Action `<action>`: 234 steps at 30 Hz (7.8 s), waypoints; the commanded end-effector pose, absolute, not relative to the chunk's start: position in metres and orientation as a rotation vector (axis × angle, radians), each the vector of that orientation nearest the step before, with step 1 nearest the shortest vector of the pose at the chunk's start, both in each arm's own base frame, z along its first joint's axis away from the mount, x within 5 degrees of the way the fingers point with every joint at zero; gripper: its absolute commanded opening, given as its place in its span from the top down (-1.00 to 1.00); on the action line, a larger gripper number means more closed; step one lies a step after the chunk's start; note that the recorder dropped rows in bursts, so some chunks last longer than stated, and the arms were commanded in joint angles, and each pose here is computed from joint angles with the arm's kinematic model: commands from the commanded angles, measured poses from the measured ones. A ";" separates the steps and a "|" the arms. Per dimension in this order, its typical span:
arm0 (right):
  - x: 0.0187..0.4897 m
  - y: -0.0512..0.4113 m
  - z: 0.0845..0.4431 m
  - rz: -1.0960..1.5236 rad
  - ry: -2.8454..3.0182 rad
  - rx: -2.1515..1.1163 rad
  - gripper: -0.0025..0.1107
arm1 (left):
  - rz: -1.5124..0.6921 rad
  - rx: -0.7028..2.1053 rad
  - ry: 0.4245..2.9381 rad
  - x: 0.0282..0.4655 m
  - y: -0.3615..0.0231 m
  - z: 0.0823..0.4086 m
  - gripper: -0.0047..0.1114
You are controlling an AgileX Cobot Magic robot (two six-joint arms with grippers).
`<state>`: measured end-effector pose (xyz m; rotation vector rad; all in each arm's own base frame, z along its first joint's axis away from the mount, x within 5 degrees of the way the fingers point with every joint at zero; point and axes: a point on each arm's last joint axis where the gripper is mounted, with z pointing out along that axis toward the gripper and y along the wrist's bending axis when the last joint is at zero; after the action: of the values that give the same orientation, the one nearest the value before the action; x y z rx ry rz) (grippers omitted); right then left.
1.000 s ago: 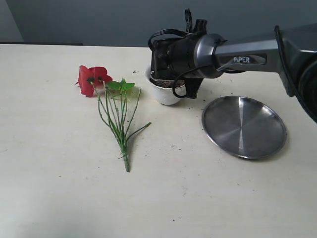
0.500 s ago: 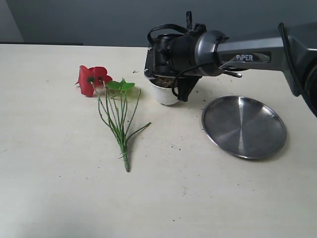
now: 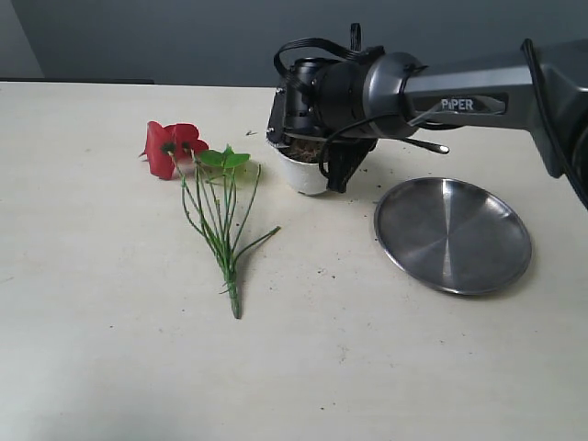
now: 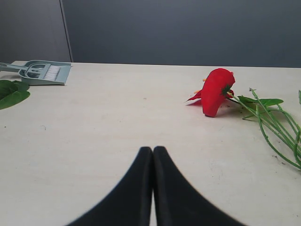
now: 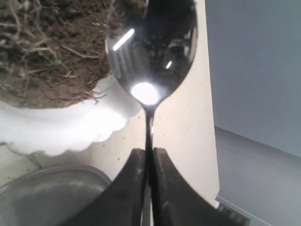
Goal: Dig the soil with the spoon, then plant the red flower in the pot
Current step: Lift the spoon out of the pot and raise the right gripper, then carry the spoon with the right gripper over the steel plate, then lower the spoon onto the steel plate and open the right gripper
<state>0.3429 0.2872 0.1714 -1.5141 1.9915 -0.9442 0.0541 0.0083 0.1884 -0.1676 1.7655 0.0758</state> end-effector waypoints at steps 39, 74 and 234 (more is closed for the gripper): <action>0.351 0.287 0.206 -0.203 2.270 -0.781 0.97 | 0.077 -0.164 1.761 0.054 0.008 0.187 0.91; 0.337 0.270 0.271 -0.103 2.232 -0.534 0.97 | 0.077 -0.164 1.761 0.054 0.008 0.187 0.91; 0.376 0.132 0.122 -0.018 3.193 -0.250 0.97 | 0.077 -0.164 1.761 0.054 0.008 0.187 0.91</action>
<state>0.3778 0.1358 0.1248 -0.2513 3.1794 -0.0053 0.0541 0.0083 0.1884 -0.1676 1.7655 0.0758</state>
